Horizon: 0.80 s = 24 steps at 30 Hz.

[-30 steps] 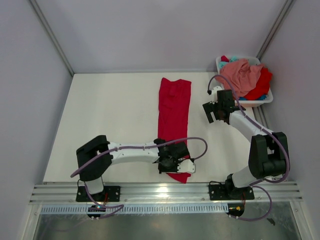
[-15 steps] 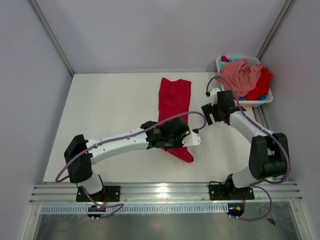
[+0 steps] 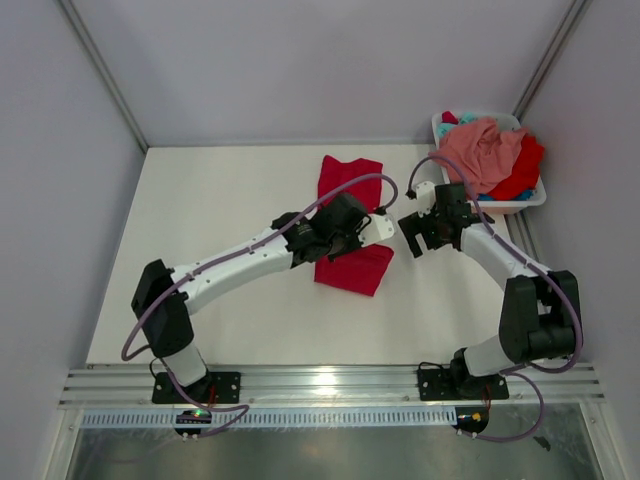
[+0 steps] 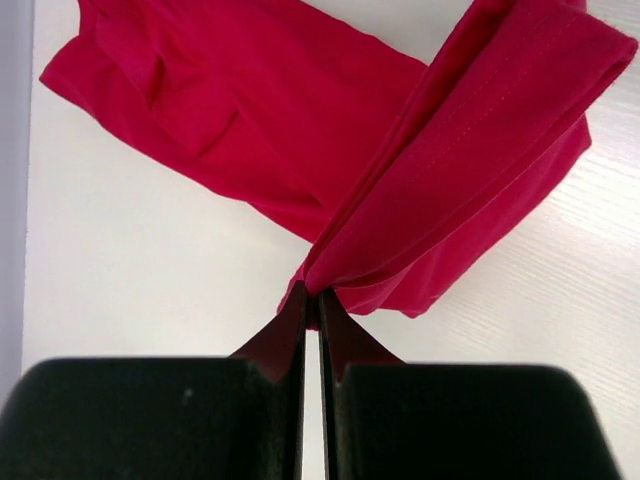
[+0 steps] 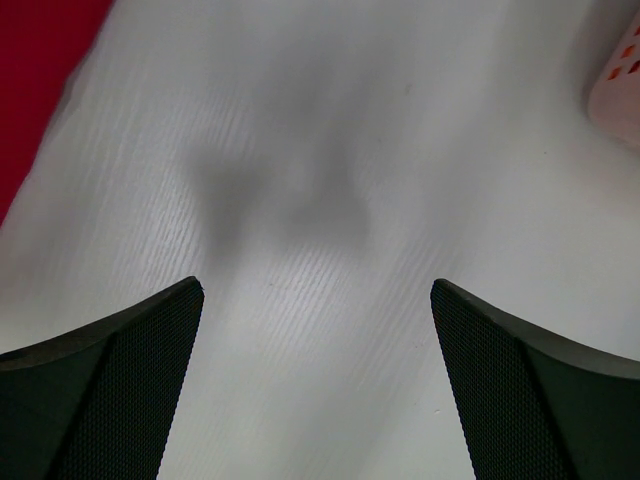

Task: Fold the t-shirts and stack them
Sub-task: Fold the tshirt

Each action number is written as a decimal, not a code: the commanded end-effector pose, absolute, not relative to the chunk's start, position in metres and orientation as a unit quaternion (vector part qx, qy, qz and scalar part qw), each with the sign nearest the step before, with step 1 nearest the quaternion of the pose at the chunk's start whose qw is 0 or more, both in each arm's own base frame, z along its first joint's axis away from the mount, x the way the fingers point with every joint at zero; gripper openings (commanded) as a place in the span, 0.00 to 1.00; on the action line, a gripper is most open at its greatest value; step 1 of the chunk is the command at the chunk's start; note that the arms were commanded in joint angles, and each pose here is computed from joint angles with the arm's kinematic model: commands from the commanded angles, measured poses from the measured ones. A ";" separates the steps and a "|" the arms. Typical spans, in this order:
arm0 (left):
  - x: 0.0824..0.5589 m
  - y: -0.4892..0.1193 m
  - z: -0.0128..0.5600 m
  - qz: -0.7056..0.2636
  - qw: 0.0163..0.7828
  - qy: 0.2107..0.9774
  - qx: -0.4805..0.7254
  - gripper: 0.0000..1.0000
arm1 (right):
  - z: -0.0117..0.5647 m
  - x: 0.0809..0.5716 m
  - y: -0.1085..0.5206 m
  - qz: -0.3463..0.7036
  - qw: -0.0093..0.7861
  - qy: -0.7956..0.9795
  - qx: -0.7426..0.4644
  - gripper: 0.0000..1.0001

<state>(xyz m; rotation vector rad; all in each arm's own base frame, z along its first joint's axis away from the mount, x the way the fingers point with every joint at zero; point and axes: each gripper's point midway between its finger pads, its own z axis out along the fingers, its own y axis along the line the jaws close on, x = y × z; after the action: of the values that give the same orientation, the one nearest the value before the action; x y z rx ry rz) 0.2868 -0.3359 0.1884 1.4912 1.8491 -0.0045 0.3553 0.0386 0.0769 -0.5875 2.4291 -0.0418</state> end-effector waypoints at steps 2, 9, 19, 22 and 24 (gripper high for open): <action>0.313 -0.343 0.201 0.002 0.407 0.725 0.555 0.00 | 0.115 0.347 0.062 0.042 0.356 0.897 -0.258 0.99; 0.328 -0.340 0.193 0.002 0.405 0.735 0.543 0.00 | 0.151 0.334 0.076 0.074 0.399 0.871 -0.276 0.99; 0.350 -0.338 0.191 0.004 0.412 0.744 0.526 0.00 | 0.189 0.308 0.115 0.188 0.405 0.836 -0.318 0.99; 0.358 -0.335 0.189 0.006 0.414 0.748 0.519 0.00 | 0.184 0.306 0.120 0.205 0.393 0.834 -0.329 0.99; 0.360 -0.335 0.187 0.002 0.414 0.750 0.515 0.00 | 0.182 0.304 0.124 0.215 0.389 0.829 -0.339 1.00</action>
<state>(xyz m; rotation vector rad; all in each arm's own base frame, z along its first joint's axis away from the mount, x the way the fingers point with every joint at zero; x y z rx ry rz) 0.3422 -0.3244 0.1677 1.3743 1.9321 0.0440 0.3081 0.1103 0.1734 -0.7941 2.1514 0.4562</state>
